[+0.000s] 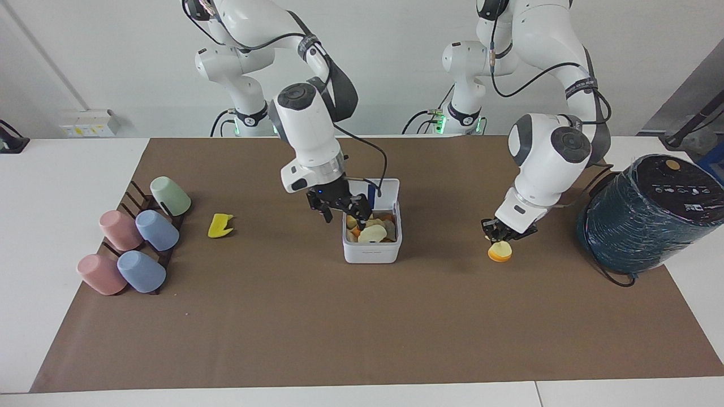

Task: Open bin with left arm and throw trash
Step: 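Drop the cream piece into the bin and withdraw the right gripper, then reach and grasp the small yellow piece with the right gripper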

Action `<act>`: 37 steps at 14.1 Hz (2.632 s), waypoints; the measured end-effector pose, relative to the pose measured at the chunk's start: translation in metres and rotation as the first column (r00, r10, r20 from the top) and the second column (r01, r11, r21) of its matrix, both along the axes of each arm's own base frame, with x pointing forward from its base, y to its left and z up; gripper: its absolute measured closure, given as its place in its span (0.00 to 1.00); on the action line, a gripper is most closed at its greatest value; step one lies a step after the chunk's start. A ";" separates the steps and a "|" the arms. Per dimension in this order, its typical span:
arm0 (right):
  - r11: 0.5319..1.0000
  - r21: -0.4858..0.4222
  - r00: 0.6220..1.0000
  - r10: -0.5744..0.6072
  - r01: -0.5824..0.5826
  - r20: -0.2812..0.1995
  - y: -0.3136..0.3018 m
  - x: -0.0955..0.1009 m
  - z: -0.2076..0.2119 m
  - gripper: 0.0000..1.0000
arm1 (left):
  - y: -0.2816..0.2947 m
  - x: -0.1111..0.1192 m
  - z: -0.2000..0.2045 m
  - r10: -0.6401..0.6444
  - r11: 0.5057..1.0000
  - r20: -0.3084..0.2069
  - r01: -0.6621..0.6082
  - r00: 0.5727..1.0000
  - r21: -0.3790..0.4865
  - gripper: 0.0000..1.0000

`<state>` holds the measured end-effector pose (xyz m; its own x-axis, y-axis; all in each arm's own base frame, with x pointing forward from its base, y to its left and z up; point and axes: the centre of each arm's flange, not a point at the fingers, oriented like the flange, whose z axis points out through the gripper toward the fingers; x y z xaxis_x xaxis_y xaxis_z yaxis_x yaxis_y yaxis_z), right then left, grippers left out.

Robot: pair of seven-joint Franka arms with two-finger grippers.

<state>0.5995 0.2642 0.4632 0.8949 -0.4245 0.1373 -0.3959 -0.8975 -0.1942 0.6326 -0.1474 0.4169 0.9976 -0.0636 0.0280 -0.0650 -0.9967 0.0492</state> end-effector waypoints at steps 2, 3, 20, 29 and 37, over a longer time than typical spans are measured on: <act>0.993 -0.089 0.996 0.081 -0.083 -0.023 -0.048 0.008 0.008 0.00 | -0.027 -0.005 0.005 0.033 0.999 0.005 -0.033 0.999 -0.005 0.90; 0.982 -0.119 0.989 0.139 -0.145 -0.052 -0.074 0.011 0.007 0.00 | -0.039 -0.007 0.008 0.053 0.999 0.008 -0.053 0.999 -0.009 0.90; 0.832 -0.144 0.839 0.504 -0.535 -0.206 -0.287 -0.069 -0.168 0.05 | -0.049 -0.008 0.056 0.106 0.994 -0.046 -0.106 0.993 0.007 0.90; 0.868 -0.133 0.868 0.444 -0.479 -0.223 -0.286 -0.075 -0.167 0.96 | -0.046 -0.011 0.094 0.104 0.994 -0.079 -0.103 0.991 0.020 0.90; 0.917 -0.115 0.909 0.350 -0.382 -0.227 -0.277 -0.056 -0.113 0.97 | -0.045 -0.011 0.093 0.105 0.994 -0.081 -0.104 0.991 0.022 0.90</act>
<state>0.5435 -0.0123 0.3497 0.9985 -0.0499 -0.0218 -0.0498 -0.9987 0.0056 0.6221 -0.1928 0.5104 0.9977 0.0413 -0.0540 0.0432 -0.9985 0.0327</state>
